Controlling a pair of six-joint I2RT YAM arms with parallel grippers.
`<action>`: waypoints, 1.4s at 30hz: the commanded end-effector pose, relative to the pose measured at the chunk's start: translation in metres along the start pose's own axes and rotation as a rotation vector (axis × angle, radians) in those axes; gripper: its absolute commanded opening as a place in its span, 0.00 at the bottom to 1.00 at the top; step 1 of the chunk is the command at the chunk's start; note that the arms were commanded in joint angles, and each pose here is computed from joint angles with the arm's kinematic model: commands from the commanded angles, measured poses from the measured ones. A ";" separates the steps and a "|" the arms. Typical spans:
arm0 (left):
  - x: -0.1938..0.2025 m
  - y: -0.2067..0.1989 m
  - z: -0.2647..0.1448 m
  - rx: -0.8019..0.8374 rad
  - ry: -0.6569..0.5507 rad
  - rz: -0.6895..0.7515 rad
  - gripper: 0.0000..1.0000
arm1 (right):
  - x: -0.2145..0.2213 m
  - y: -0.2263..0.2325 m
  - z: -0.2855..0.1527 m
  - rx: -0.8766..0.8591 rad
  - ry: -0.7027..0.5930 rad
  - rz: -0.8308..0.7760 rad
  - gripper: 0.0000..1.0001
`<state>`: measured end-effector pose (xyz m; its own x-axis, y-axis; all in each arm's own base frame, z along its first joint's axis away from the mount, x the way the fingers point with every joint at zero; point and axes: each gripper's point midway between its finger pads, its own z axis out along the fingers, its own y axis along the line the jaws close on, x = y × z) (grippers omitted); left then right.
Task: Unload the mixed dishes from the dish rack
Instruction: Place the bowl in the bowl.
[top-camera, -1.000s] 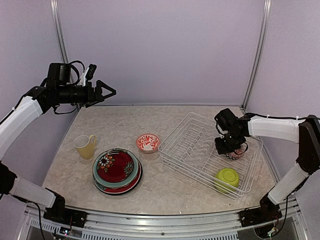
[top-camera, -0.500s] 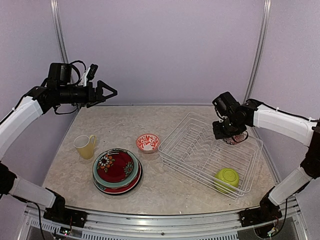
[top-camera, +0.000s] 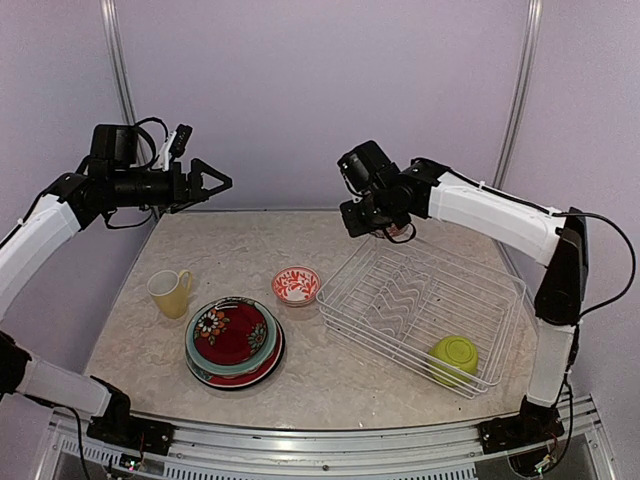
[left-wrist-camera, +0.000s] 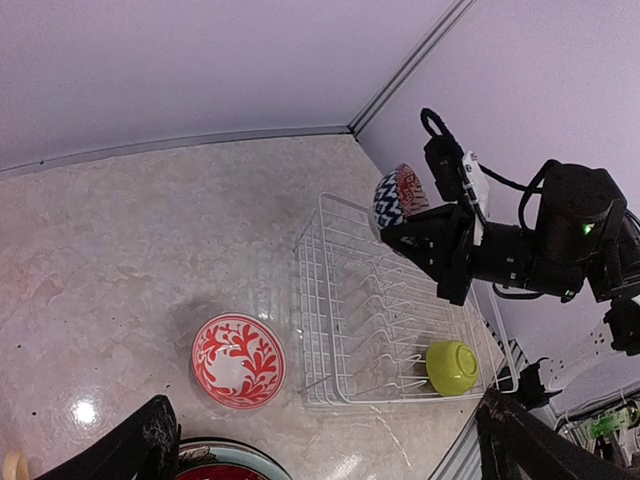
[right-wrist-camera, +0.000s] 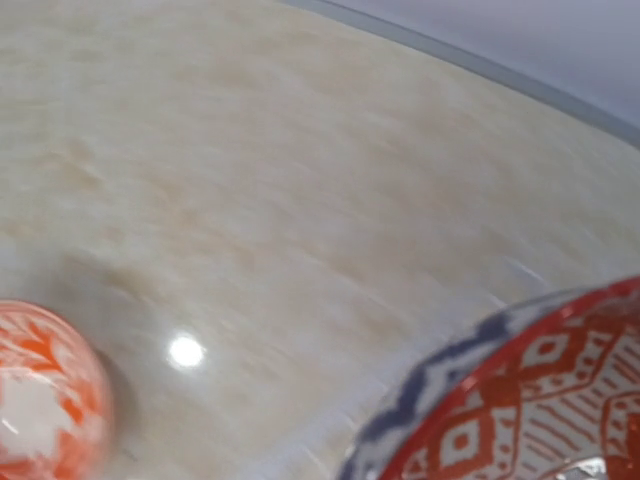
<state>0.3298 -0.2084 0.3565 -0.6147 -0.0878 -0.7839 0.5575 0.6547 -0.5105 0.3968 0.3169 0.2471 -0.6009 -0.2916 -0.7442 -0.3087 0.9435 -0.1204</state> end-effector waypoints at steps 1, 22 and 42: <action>-0.008 -0.011 -0.010 0.011 -0.032 0.015 0.99 | -0.027 0.056 0.010 -0.057 -0.070 -0.133 0.00; -0.024 0.006 -0.031 -0.059 -0.127 -0.009 0.99 | 0.035 0.198 0.091 -0.430 0.076 -0.272 0.00; -0.020 0.008 -0.023 -0.040 -0.096 -0.026 0.99 | 0.066 0.221 0.085 -0.455 0.147 -0.292 0.02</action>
<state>0.3322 -0.1819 0.3803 -0.5590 -0.1799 -0.8094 0.5126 0.6923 -0.5079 0.3588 0.5120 0.1091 -0.5254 -0.5904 -0.6127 -0.7457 0.6663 -0.0025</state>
